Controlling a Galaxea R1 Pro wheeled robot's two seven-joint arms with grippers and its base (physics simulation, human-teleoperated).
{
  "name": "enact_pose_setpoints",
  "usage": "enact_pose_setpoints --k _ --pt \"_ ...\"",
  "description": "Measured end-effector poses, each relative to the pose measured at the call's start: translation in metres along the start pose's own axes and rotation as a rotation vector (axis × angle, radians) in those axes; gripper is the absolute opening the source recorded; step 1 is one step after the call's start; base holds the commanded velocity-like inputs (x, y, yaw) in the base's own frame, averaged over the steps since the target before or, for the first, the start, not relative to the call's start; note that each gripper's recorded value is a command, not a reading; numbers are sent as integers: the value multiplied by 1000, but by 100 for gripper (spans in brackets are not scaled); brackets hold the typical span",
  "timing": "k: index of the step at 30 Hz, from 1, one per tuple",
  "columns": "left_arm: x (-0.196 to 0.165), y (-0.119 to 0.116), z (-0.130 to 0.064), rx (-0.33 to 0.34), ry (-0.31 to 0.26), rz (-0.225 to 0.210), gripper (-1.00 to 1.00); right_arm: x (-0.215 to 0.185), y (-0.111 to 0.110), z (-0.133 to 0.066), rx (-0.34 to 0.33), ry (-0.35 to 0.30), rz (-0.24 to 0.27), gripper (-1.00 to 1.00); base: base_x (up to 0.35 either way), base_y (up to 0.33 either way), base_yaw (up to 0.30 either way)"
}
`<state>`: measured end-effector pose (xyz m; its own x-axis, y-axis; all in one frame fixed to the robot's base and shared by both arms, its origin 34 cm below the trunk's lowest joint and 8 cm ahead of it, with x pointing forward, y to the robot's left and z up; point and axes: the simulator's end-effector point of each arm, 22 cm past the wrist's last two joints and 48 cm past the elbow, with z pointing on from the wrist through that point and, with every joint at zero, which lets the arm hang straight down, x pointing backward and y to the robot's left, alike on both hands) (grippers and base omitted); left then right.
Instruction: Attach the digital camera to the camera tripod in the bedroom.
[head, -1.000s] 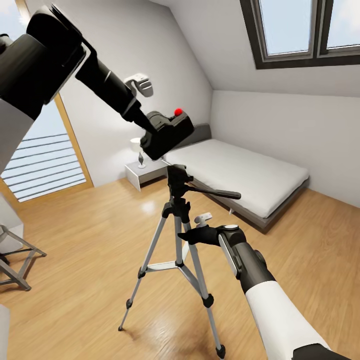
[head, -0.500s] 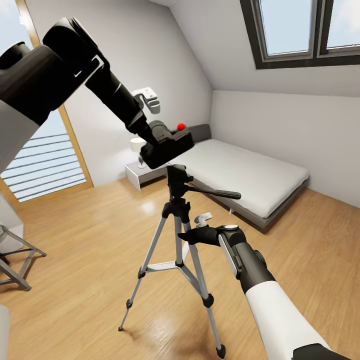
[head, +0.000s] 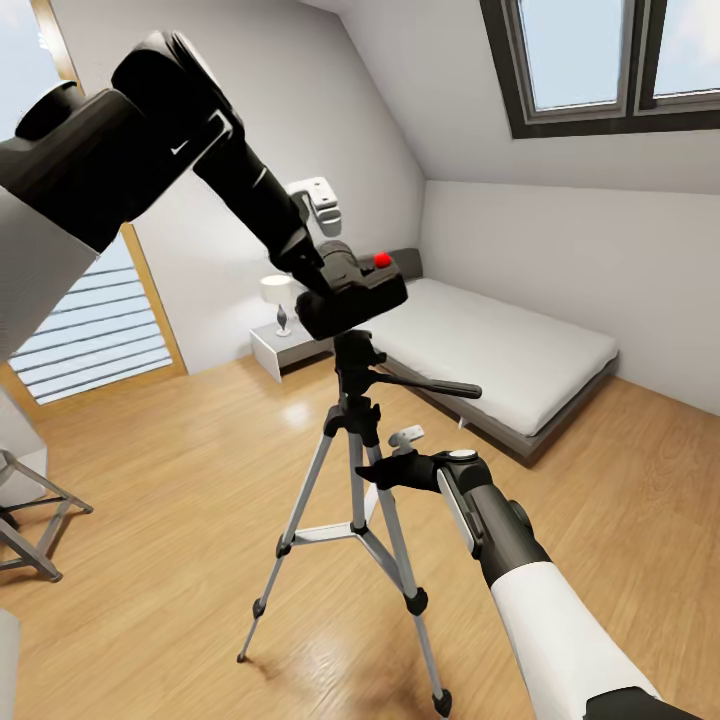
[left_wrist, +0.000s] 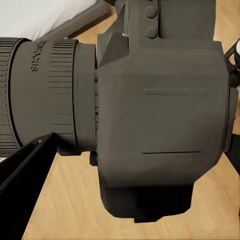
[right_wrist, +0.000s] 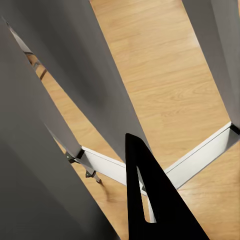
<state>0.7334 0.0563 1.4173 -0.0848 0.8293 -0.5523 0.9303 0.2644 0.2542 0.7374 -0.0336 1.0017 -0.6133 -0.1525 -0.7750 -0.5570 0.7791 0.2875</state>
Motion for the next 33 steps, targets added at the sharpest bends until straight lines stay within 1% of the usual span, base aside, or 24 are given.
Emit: enact_pose_setpoints --k 1,3,4,6,9,13,22,33 --pt "-1 0 2 -5 5 16 -100 0 0 0 0 0 0 -100 0 0 0" --pt "-1 1 3 -16 14 27 -100 0 0 0 0 0 -1 -100 0 0 0" --pt "-3 5 0 -29 11 31 -100 -2 -5 -2 4 -3 11 -100 0 0 0" --pt "-2 12 -8 -42 -2 21 -100 -1 -6 -3 8 -3 23 -100 0 0 0" --pt "-5 12 -11 -41 -18 16 -100 -3 -11 -5 13 -13 38 -100 0 0 0" --pt "-1 8 -14 -29 -15 5 -100 -3 -10 -4 15 -14 36 -100 0 0 0" --pt "1 9 -16 -40 -12 9 -100 -5 -19 -11 17 -28 51 -100 0 0 0" --pt "6 16 -16 -80 18 16 -100 -5 -20 -11 17 -29 51 -100 0 0 0"
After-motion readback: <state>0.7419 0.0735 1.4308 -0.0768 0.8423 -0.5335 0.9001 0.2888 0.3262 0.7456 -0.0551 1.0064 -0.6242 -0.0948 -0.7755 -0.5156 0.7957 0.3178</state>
